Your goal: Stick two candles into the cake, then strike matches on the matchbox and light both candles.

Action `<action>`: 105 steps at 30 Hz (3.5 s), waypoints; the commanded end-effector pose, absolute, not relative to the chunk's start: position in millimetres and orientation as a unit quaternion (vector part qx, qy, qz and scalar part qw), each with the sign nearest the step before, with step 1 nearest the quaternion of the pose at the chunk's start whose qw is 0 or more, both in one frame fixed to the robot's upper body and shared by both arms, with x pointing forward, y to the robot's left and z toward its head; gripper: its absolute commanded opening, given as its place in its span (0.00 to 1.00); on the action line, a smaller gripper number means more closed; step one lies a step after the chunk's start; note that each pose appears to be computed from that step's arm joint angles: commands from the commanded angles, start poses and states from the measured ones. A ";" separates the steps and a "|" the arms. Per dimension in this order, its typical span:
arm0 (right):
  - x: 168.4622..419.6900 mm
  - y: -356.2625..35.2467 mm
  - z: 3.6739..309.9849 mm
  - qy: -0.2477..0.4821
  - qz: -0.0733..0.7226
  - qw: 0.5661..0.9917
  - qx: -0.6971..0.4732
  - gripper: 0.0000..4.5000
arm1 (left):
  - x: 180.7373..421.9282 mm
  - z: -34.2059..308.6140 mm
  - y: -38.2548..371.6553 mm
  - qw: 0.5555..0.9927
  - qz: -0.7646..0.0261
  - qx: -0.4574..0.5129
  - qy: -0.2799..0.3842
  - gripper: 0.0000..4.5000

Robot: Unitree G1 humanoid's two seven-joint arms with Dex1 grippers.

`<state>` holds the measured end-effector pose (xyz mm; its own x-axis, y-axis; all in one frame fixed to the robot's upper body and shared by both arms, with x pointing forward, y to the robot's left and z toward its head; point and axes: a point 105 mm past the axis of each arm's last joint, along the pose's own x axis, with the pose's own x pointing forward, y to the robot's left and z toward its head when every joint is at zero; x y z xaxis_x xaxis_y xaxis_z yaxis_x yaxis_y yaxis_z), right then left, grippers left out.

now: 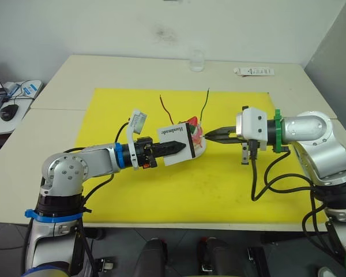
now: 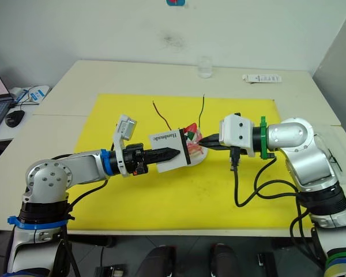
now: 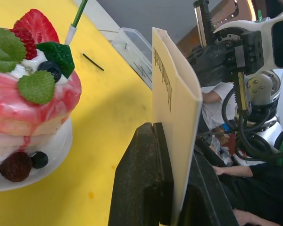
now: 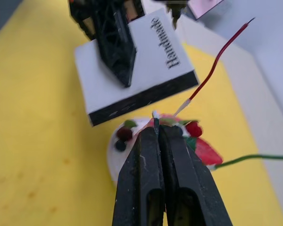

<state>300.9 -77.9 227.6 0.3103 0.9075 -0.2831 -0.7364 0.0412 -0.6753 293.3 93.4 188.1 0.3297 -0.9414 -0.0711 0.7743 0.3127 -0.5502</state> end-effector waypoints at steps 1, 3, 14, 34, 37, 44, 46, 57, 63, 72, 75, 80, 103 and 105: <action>298.1 -73.4 236.2 -0.148 0.553 0.712 -0.407 0.01 | 289.1 201.7 91.2 0.783 -0.559 -0.210 0.173 0.00; 299.8 -71.2 236.7 -0.153 0.547 0.713 -0.411 0.01 | 288.3 201.7 90.6 0.782 -0.561 -0.211 0.174 0.00; 301.1 -63.9 230.9 -0.160 0.546 0.702 -0.428 0.01 | 290.4 205.1 88.9 0.779 -0.563 -0.216 0.172 0.00; 294.9 -54.6 198.9 -0.140 0.579 0.647 -0.477 0.01 | 294.0 207.5 89.5 0.782 -0.561 -0.217 0.166 0.00; 248.6 -90.4 144.5 0.010 0.689 0.523 -0.502 0.01 | 299.2 213.5 92.3 0.785 -0.557 -0.223 0.155 0.00; 271.2 -126.8 199.7 0.051 0.645 0.620 -0.444 0.01 | 310.6 220.0 100.2 0.798 -0.541 -0.227 0.137 0.00; 288.6 -121.6 228.1 0.018 0.617 0.663 -0.423 0.01 | 307.0 216.7 98.6 0.795 -0.543 -0.230 0.141 0.00; 297.0 -105.4 251.0 -0.035 0.594 0.701 -0.394 0.01 | 293.8 209.5 92.0 0.785 -0.553 -0.231 0.155 0.00; 300.5 -92.1 256.8 -0.085 0.578 0.709 -0.395 0.01 | 293.1 208.3 91.7 0.784 -0.553 -0.233 0.158 0.00; 310.6 -72.3 260.4 -0.191 0.515 0.711 -0.439 0.01 | 293.6 210.2 88.3 0.779 -0.553 -0.249 0.157 0.00; 309.7 -69.3 257.3 -0.203 0.512 0.704 -0.447 0.01 | 296.5 213.1 88.7 0.779 -0.549 -0.262 0.153 0.00; 307.6 -65.5 248.5 -0.210 0.516 0.688 -0.465 0.01 | 297.5 218.0 87.9 0.775 -0.550 -0.272 0.151 0.00; 303.7 -55.5 223.3 -0.225 0.520 0.635 -0.524 0.01 | 294.9 226.6 83.4 0.766 -0.558 -0.282 0.149 0.00; 289.0 -57.7 192.7 -0.172 0.577 0.582 -0.547 0.01 | 297.1 229.2 82.9 0.765 -0.557 -0.289 0.144 0.00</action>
